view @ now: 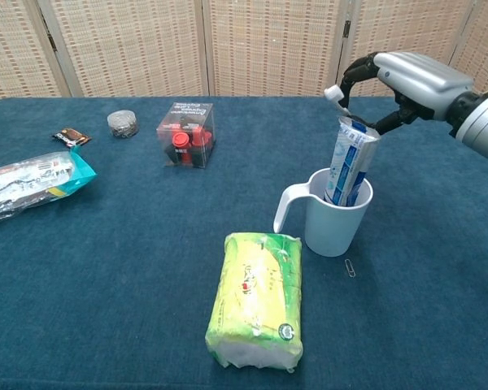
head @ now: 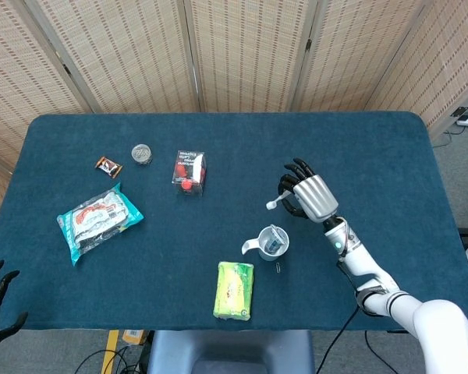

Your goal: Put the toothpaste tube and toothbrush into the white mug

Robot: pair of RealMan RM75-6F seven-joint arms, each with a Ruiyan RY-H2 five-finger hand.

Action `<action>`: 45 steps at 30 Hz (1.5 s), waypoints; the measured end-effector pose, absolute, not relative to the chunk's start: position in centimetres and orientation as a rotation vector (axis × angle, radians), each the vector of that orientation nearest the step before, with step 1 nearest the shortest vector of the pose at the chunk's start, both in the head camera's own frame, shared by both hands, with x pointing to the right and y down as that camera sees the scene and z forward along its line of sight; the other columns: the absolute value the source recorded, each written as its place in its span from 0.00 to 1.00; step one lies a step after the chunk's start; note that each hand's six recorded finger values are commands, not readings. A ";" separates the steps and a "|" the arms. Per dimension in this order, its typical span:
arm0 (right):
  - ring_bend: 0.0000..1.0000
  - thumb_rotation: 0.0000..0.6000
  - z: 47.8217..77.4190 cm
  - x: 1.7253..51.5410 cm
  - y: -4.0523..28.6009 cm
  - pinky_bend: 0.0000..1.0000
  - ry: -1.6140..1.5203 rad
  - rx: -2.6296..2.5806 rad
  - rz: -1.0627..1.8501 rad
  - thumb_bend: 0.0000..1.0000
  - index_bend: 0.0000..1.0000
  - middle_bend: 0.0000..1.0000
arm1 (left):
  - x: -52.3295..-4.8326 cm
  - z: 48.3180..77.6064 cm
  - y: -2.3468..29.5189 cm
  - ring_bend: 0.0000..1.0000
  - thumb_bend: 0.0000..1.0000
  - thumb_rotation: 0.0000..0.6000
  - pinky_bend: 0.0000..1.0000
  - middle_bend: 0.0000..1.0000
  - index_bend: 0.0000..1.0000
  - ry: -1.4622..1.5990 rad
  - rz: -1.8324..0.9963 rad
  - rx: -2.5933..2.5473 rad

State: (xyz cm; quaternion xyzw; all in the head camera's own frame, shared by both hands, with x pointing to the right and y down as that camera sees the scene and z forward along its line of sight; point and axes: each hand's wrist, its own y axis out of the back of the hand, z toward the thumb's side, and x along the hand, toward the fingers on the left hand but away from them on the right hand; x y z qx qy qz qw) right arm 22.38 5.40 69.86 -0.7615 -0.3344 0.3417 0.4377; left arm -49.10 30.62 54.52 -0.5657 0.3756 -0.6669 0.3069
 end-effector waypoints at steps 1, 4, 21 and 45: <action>0.19 1.00 69.5 22.3 5.5 0.11 -0.852 -1.921 0.839 0.42 0.64 0.42 | -49.1 54.5 30.6 0.04 0.31 1.00 0.13 0.04 0.19 0.993 -1.762 -1.496; 0.19 1.00 68.1 22.3 5.8 0.11 -0.916 -2.015 0.809 0.41 0.64 0.42 | -48.9 54.4 30.5 0.04 0.31 1.00 0.13 0.04 0.19 0.992 -1.758 -1.496; 0.19 1.00 64.6 24.6 8.4 0.11 -1.146 -2.553 0.789 0.40 0.64 0.42 | -48.0 54.4 30.3 0.04 0.31 1.00 0.13 0.04 0.19 0.975 -1.741 -1.506; 0.18 1.00 66.9 24.7 10.0 0.11 -1.148 -2.772 0.822 0.36 0.54 0.37 | -48.3 54.1 30.5 0.04 0.31 1.00 0.13 0.04 0.19 0.989 -1.745 -1.501</action>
